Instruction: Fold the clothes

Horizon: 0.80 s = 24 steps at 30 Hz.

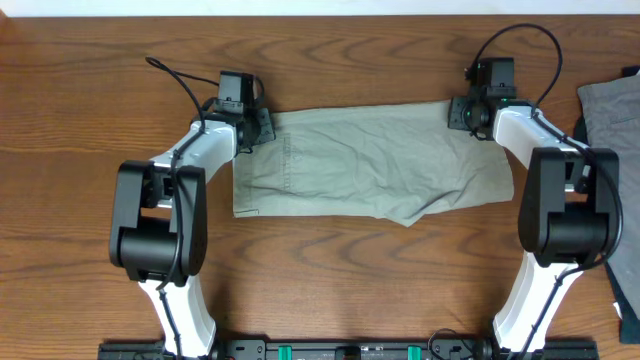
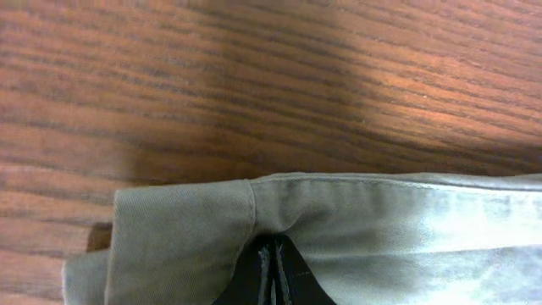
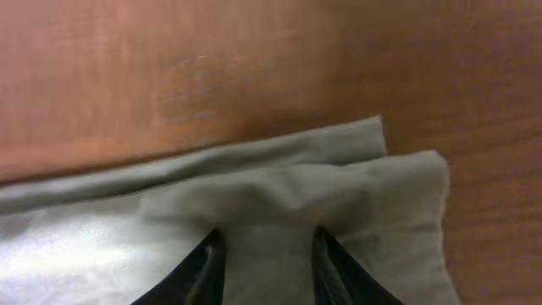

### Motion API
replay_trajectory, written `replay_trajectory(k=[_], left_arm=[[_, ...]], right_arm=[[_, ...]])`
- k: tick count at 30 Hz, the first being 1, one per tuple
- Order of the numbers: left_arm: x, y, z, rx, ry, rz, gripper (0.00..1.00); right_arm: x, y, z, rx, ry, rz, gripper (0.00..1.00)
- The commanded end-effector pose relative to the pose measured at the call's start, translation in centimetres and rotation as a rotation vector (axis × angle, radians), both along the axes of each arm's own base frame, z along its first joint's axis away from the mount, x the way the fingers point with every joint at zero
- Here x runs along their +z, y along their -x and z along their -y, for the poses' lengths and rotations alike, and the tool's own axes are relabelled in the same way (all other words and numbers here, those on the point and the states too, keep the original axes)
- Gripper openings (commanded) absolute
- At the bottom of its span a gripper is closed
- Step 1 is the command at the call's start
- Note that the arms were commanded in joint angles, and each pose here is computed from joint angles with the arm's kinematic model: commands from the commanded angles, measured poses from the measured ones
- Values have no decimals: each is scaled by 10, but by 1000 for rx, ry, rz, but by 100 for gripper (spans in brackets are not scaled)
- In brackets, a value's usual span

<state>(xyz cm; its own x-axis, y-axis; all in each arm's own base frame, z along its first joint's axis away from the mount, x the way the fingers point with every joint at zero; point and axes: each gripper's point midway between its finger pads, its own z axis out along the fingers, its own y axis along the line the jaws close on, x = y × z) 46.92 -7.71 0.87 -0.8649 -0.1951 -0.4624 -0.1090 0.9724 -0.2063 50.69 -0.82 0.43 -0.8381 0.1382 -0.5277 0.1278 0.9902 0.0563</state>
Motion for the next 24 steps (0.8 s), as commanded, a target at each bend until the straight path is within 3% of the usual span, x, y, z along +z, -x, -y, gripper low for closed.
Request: replay_trajectory(k=[1,7,12,18,24], left_arm=[[22,-9,-4,-22,-41,63,6],[118,-9,-11,18,-47,240,6],[174,34,-28,95,-37,239,6],[173,79,-51,172,-37,101,13],[136,97,-62,191,-42,-66,23]], right_arm=[[-6,-3,10,-29,8,1,35],[65,-13,-25,85,-146,107,41],[136,27,-74,232,-316,99,25],[169,82,-120,333,-336,15,15],[137,119,-162,419,-320,-140,2]])
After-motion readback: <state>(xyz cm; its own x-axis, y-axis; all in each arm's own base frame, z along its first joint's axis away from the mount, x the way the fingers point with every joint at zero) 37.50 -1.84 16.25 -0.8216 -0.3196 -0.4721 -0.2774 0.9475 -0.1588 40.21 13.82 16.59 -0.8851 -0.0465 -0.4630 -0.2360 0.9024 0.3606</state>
